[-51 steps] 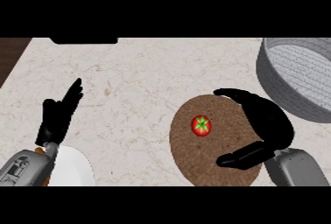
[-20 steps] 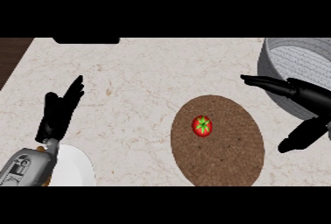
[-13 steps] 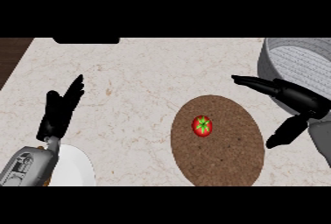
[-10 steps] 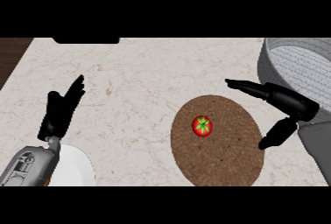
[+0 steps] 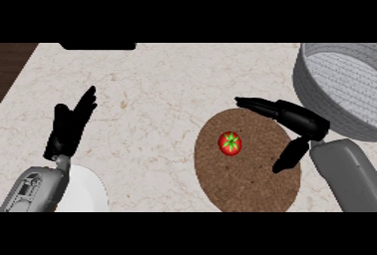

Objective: Pick the tomato from the placemat and place it in the basket

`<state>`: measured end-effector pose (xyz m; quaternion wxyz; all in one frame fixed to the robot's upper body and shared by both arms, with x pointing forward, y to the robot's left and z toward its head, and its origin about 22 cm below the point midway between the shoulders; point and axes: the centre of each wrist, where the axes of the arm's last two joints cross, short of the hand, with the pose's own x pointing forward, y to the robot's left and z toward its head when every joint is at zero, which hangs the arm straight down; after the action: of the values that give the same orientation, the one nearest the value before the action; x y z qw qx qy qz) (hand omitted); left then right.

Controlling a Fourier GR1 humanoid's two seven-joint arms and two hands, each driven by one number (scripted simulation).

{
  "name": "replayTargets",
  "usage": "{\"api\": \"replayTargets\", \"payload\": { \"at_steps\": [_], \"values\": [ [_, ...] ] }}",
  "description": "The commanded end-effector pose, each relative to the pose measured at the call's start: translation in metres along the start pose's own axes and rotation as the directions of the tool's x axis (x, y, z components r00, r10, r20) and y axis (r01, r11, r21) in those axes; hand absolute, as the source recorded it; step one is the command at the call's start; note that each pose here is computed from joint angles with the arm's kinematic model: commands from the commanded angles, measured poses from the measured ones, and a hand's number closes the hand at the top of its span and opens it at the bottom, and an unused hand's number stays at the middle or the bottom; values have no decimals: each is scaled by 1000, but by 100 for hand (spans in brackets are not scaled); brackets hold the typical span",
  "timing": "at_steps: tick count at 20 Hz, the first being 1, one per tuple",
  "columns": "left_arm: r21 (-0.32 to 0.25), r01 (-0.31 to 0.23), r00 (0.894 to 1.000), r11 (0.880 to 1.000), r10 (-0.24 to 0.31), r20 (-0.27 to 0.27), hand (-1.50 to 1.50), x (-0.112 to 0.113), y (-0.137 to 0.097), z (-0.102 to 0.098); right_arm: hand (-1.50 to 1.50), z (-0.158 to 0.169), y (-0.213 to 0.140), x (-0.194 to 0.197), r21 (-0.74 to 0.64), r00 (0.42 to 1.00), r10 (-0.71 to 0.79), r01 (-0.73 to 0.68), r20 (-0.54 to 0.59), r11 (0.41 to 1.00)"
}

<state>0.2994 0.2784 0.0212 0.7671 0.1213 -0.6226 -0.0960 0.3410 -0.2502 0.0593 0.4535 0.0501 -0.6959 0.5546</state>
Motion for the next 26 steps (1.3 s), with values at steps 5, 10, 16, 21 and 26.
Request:
{"api": "replayTargets", "payload": {
  "at_steps": [5, 10, 16, 21, 26],
  "values": [
    [-4, -4, 1000, 1000, 4, 18, 0, 7, 6, -20, -150, -35, 9, -5, 23, 1000, -8, 8, 9, 1000],
    [2, -5, 1000, 1000, 5, -1, 0, -11, -5, 16, -150, -27, 22, 0, 9, 1000, -4, 4, 9, 1000],
    [13, 18, 1000, 1000, -18, 16, 0, 1, -7, -5, -150, -35, 45, -6, 62, 1000, -1, 2, -12, 998],
    [-1, -12, 1000, 1000, 12, 14, 0, -4, -7, -9, -150, -54, 50, -4, 71, 1000, -21, 22, -17, 997],
    [3, 18, 1000, 1000, -18, 19, 0, -13, -6, -7, -150, -49, 59, -12, 74, 1000, -22, 23, -21, 997]
  ]
}}
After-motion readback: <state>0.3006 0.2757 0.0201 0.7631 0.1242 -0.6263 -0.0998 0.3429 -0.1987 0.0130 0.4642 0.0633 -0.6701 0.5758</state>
